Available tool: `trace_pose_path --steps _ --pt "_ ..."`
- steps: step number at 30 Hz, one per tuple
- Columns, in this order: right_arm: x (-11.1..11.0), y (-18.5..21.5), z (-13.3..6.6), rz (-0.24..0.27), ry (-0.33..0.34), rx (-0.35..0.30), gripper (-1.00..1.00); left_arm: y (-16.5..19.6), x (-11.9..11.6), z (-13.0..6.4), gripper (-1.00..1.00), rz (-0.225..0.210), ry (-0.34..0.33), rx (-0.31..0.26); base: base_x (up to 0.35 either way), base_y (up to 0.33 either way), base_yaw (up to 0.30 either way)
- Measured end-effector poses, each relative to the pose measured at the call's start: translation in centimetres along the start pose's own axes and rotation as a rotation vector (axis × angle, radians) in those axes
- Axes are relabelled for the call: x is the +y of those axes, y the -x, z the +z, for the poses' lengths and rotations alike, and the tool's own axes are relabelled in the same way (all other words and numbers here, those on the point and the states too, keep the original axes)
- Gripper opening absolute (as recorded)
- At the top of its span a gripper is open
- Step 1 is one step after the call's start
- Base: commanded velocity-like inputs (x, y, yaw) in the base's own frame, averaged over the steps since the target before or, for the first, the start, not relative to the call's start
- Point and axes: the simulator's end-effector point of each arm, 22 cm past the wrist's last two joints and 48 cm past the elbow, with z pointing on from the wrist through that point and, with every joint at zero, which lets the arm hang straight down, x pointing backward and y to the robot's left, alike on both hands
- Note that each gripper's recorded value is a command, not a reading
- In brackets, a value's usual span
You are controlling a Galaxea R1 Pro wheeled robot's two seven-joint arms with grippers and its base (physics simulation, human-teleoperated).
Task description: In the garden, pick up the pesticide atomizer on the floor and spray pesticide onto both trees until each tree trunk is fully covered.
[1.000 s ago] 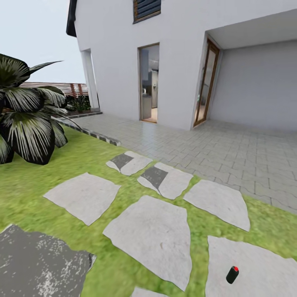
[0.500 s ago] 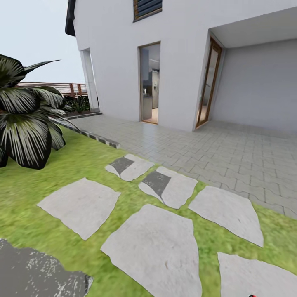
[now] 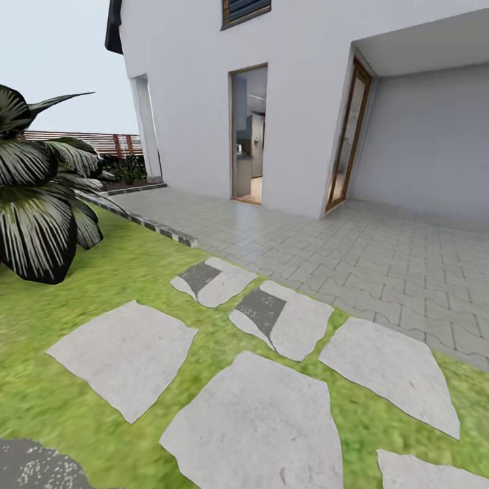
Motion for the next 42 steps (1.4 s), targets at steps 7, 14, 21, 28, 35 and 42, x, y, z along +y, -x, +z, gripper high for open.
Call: trace_pose_path --steps 7,14,21,28,35,42 --pt "0.00 0.00 0.00 -0.001 0.000 0.000 1.00 0.00 -0.05 0.00 1.00 0.001 -0.002 0.000 0.339 0.000 0.000" --pt "-0.01 -0.01 0.00 0.000 0.000 0.000 1.00 -0.02 -0.05 0.01 1.00 0.001 -0.001 0.001 0.339 0.000 0.000" --pt "0.01 -0.04 0.00 -0.001 0.000 0.001 1.00 -0.03 0.00 0.00 1.00 0.000 0.000 0.001 0.339 0.000 0.000" --pt "0.02 -0.07 0.00 0.000 0.000 0.001 1.00 0.00 -0.03 0.00 1.00 0.001 -0.001 0.000 0.339 -0.005 0.000" --pt "0.01 -0.07 0.00 -0.001 0.000 0.002 1.00 0.00 -0.05 0.00 1.00 0.001 -0.002 0.000 0.335 -0.079 0.000" --pt "0.07 -0.07 0.00 0.000 0.001 0.002 1.00 0.03 -0.06 0.00 1.00 0.001 -0.002 -0.001 0.328 -0.107 0.000"
